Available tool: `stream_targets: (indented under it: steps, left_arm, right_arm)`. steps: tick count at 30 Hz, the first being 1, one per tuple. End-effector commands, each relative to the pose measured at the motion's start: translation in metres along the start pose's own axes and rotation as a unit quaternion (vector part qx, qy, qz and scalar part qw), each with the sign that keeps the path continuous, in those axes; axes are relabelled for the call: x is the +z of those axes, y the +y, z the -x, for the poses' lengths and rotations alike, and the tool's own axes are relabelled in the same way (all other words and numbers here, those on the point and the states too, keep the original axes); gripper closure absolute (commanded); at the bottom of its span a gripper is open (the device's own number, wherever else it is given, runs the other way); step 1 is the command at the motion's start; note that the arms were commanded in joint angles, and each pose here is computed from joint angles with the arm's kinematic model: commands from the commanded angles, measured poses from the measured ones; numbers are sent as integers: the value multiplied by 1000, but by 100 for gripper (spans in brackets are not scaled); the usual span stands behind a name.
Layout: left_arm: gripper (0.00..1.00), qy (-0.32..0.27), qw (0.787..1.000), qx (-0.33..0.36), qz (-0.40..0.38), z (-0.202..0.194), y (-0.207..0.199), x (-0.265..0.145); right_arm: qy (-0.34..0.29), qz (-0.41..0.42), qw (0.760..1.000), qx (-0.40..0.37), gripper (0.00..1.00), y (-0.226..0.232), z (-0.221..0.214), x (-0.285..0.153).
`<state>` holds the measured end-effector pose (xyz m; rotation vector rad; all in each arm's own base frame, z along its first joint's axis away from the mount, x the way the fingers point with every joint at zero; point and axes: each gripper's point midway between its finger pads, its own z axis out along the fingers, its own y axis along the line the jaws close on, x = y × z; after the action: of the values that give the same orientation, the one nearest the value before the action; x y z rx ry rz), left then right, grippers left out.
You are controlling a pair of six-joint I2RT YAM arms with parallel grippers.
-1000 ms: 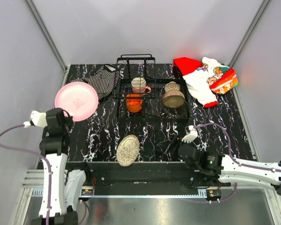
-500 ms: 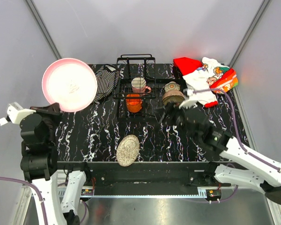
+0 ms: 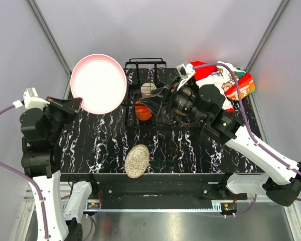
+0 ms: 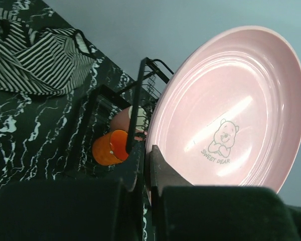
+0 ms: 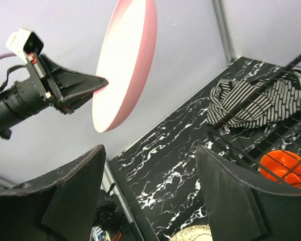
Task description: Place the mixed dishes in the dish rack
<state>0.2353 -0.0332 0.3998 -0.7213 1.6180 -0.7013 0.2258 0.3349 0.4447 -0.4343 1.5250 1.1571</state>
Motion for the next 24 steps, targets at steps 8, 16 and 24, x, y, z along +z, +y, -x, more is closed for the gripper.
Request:
stream_targets:
  steps: [8, 16, 24]
  left_arm:
    - [100, 34, 994, 15, -105, -13, -44, 16]
    - [100, 57, 993, 21, -101, -36, -40, 30]
    - [100, 67, 991, 18, -116, -44, -44, 35]
  right_arm:
    - [-20, 70, 997, -12, 21, 24, 18, 34]
    - [-28, 68, 997, -12, 21, 19, 22, 48]
    - [-31, 43, 999, 1, 67, -3, 23, 64]
